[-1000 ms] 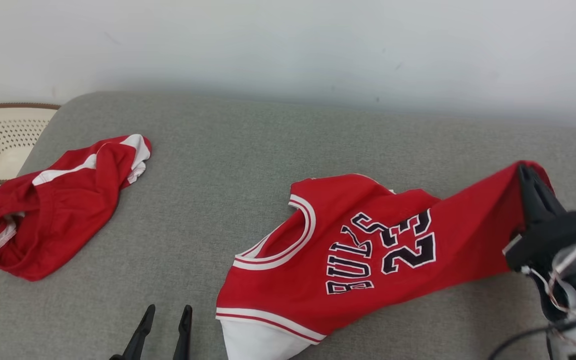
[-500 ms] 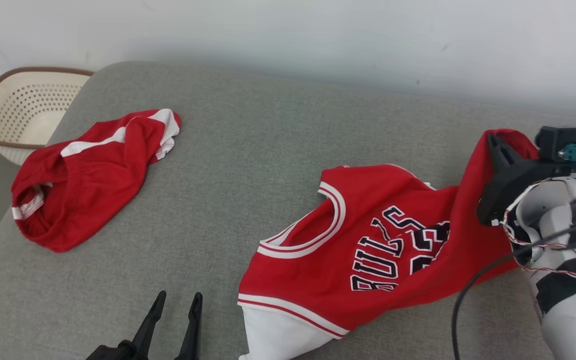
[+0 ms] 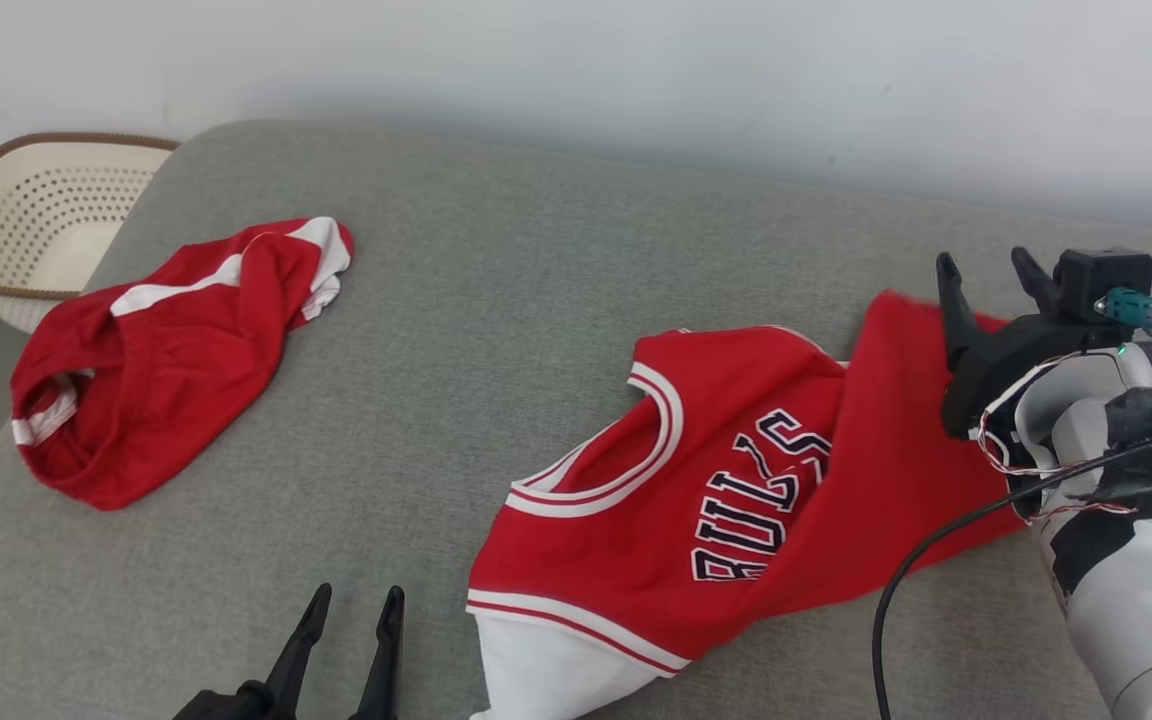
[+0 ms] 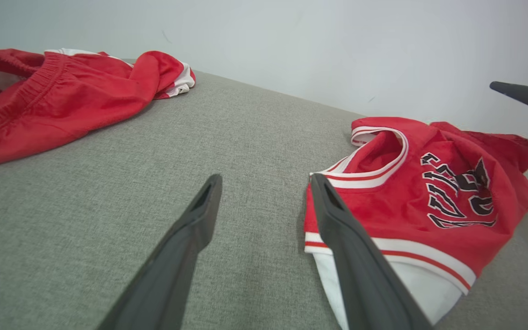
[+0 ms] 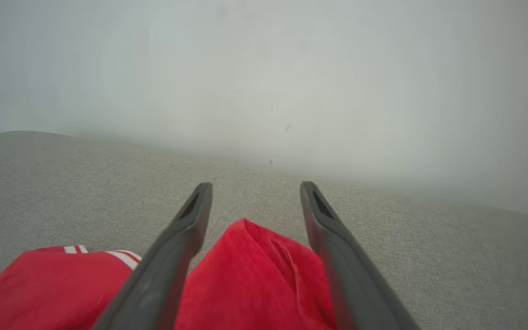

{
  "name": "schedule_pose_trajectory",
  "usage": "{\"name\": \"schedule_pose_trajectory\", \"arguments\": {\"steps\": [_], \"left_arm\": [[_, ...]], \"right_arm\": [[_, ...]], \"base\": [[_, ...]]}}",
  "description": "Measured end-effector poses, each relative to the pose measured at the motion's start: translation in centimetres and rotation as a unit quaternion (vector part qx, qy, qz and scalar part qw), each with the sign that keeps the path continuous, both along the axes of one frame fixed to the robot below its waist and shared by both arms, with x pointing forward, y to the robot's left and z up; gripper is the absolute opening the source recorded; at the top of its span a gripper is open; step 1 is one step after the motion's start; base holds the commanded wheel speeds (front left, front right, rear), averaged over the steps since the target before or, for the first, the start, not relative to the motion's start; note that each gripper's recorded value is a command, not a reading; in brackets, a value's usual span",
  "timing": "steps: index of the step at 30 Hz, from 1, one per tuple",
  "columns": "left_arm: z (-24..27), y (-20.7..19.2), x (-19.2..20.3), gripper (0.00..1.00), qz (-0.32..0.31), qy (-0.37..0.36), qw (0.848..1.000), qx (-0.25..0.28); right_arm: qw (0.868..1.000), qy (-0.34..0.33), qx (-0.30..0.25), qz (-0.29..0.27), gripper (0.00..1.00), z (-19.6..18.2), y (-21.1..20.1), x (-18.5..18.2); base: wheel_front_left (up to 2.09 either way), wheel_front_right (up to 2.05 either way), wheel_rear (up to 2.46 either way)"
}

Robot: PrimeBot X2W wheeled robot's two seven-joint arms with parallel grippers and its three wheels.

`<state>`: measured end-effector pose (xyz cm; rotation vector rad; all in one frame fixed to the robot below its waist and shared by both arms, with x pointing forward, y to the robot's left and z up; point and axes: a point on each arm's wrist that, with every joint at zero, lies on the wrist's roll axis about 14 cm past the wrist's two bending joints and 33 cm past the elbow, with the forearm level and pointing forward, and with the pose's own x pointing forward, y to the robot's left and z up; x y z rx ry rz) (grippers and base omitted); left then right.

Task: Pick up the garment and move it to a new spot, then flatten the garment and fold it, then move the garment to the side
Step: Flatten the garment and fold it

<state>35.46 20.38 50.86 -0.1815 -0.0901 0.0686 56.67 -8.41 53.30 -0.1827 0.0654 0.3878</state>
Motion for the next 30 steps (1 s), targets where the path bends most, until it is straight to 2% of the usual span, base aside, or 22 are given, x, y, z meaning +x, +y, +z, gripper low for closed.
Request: {"name": "schedule_pose_trajectory", "arguments": {"steps": [6, 14, 21, 30], "left_arm": [[0.3, -1.1, 0.5, 1.00, -0.016, -0.005, 1.000, -0.003], [0.6, -2.0, 0.8, 1.00, -0.029, -0.012, 0.999, -0.006], [0.8, -1.4, 1.0, 1.00, -0.020, -0.015, 1.000, -0.003], [0.7, -1.1, 0.8, 1.00, -0.019, -0.014, 1.000, -0.001]], "right_arm": [[0.998, -0.044, 0.041, -0.010, 1.00, 2.6, -1.1, -0.6], [0.995, -0.034, 0.068, -0.068, 1.00, 0.2, -7.0, -3.6], [0.991, 0.041, 0.071, -0.108, 1.00, -5.5, -10.3, -7.6], [0.986, 0.117, 0.070, -0.095, 1.00, -9.3, -8.2, -9.3]], "base": [[0.00, 0.00, 0.00], [0.00, 0.00, 0.00], [0.00, 0.00, 0.00], [0.00, 0.00, 0.00]]}}
